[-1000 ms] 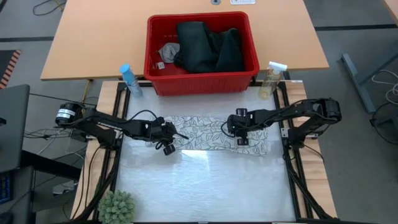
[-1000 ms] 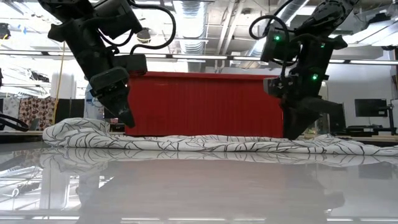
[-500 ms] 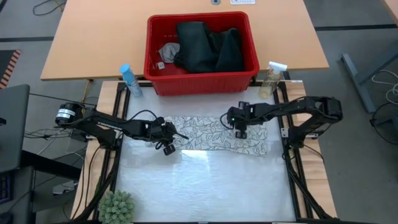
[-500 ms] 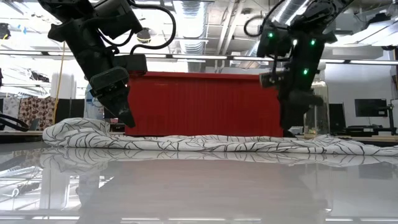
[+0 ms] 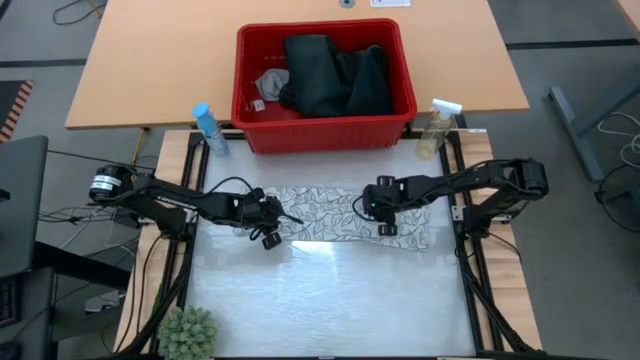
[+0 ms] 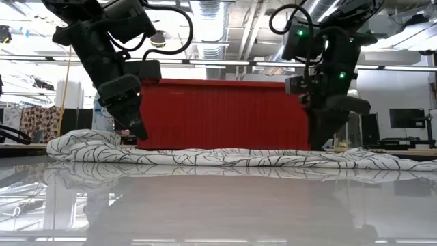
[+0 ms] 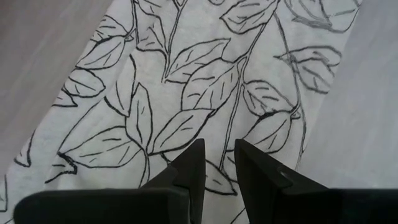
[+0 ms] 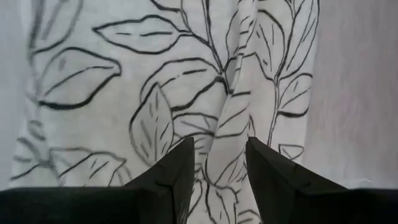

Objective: Fold laundry
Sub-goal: Fold the white-patterned shirt

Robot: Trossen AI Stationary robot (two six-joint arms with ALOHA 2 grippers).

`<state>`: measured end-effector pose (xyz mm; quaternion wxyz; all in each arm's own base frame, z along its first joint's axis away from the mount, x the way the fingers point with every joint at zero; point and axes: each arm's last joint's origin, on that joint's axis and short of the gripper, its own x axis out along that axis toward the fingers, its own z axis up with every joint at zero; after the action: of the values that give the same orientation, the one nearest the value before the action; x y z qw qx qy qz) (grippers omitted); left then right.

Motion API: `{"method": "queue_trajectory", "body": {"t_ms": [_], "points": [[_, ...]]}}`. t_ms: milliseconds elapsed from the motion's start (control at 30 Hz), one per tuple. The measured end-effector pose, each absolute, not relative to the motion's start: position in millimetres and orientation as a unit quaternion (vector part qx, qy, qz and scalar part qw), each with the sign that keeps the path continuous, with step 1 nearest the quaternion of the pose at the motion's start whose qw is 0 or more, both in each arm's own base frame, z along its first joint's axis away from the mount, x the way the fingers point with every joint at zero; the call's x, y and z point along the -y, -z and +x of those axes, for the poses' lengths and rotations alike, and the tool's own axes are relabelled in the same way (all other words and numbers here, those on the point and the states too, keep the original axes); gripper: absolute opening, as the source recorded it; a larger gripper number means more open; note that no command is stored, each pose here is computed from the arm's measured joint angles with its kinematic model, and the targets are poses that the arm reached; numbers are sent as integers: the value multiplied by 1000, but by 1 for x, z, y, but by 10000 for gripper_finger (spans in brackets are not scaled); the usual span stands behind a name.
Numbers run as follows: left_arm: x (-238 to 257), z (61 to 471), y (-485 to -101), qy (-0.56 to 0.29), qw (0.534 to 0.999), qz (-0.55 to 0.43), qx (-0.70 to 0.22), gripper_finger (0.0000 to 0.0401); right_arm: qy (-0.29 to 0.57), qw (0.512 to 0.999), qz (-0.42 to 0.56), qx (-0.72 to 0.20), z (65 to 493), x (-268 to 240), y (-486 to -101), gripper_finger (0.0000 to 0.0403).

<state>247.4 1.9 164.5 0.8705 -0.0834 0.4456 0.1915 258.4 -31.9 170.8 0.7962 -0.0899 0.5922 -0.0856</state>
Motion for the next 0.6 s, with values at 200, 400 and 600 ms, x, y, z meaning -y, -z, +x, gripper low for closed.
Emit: {"method": "queue_trajectory", "body": {"t_ms": [200, 400, 600], "points": [[-2, 247, -164, -192, 869, -81, -449, 75, 84, 782, -100, -609, 262, 35, -160, 166], [-2, 246, -164, -189, 868, -77, -453, 75, 120, 754, -129, -632, 260, 45, -155, 166], [-2, 246, -164, -188, 868, -74, -453, 75, 155, 731, -153, -647, 257, 58, -166, 166]]}}
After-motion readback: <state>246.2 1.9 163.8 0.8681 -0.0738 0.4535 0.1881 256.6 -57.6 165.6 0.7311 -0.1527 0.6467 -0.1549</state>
